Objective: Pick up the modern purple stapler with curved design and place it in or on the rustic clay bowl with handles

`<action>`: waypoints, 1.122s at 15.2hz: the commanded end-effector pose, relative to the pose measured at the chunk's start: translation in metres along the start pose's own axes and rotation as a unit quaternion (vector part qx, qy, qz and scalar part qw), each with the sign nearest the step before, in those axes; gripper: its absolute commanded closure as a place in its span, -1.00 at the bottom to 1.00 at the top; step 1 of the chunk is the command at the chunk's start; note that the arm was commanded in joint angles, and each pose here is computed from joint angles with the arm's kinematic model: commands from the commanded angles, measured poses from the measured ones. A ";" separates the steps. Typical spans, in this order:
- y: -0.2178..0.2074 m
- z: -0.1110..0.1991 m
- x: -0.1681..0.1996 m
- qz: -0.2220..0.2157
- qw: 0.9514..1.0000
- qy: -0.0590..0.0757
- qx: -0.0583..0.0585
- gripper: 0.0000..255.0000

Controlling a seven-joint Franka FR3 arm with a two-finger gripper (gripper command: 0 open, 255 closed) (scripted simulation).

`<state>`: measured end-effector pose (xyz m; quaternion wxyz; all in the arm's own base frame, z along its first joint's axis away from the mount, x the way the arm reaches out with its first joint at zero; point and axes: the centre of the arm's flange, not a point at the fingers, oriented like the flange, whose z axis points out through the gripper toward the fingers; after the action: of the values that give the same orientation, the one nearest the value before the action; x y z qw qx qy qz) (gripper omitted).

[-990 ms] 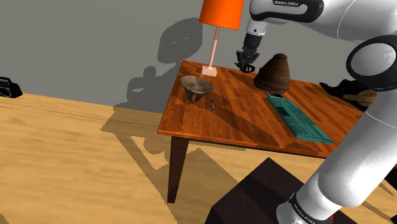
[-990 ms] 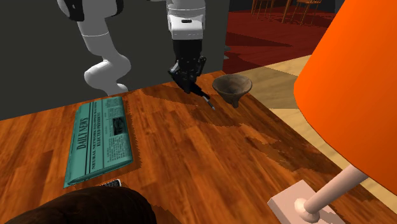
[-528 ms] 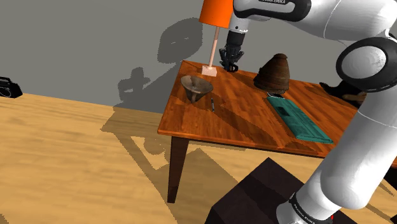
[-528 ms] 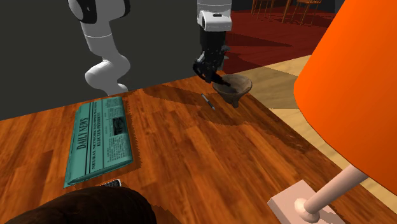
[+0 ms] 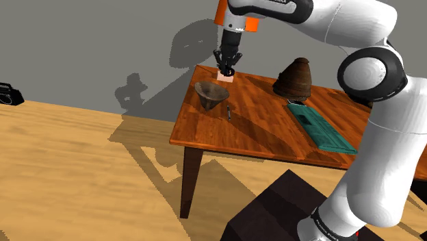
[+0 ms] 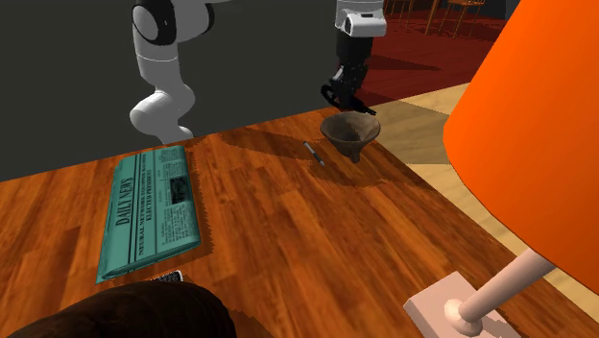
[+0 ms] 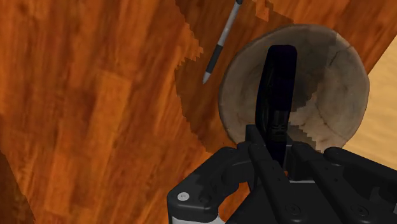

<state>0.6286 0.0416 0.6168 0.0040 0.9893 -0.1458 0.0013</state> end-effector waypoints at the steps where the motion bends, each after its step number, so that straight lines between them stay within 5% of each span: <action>1: -0.027 -0.002 0.003 0.001 1.000 0.000 0.000 1.00; 3: -0.053 -0.002 0.006 0.001 1.000 0.000 0.000 1.00; 17: -0.053 0.064 0.006 0.001 1.000 0.000 0.000 1.00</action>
<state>0.6493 0.0907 0.5531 0.0041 0.9892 -0.1464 0.0006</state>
